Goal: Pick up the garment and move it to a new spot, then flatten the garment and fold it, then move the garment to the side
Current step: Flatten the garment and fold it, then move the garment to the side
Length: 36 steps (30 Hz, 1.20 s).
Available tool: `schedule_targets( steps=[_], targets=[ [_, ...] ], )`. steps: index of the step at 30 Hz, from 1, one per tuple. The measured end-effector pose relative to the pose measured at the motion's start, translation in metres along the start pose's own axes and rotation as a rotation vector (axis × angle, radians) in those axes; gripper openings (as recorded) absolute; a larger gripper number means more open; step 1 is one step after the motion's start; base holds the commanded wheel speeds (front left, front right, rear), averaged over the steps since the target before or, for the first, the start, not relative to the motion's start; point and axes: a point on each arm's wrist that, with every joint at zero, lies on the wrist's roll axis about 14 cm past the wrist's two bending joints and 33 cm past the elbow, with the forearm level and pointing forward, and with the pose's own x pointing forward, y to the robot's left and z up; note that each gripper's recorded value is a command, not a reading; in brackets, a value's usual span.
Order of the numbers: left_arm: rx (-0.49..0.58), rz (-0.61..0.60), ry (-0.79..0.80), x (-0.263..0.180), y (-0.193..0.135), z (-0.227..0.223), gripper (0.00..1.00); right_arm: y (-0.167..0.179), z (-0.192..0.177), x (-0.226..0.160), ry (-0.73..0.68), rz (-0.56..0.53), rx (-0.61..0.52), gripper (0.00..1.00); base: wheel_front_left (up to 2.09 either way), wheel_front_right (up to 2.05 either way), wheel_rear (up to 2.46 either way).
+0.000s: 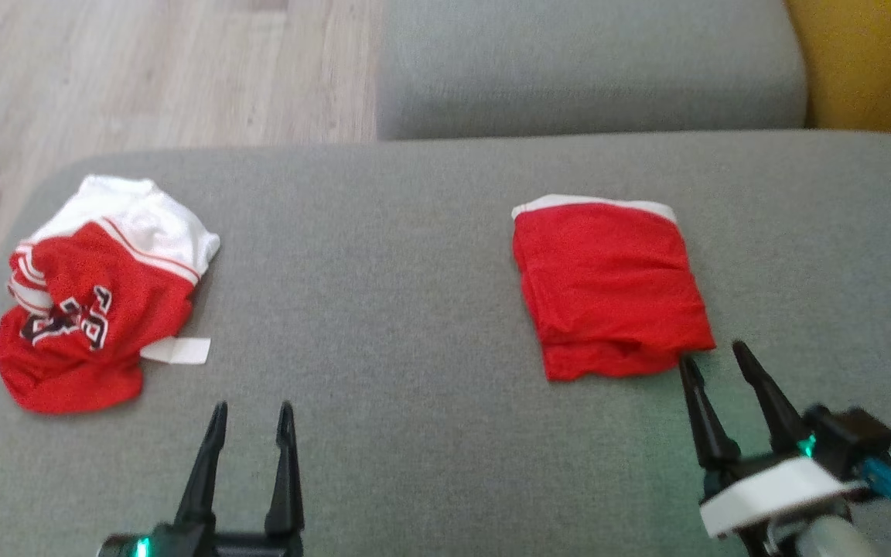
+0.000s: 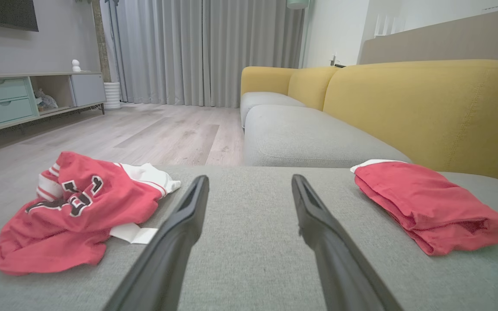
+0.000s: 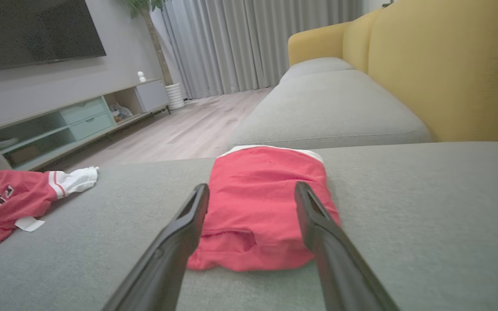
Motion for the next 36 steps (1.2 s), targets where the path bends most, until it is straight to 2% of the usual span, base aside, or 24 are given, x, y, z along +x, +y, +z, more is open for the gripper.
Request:
schedule_targets(
  steps=[10, 36],
  targets=[
    [0.033, 0.011, 0.009, -0.030, 0.005, -0.005, 1.00, -0.003, -0.005, -0.046, -0.012, -0.083, -0.044, 1.00, 0.00, 0.00, 0.00],
    [0.045, 0.000, 0.029, -0.032, 0.003, -0.012, 1.00, -0.002, -0.009, -0.052, -0.018, -0.117, -0.022, 1.00, 0.00, 0.00, 0.00]
  ],
)
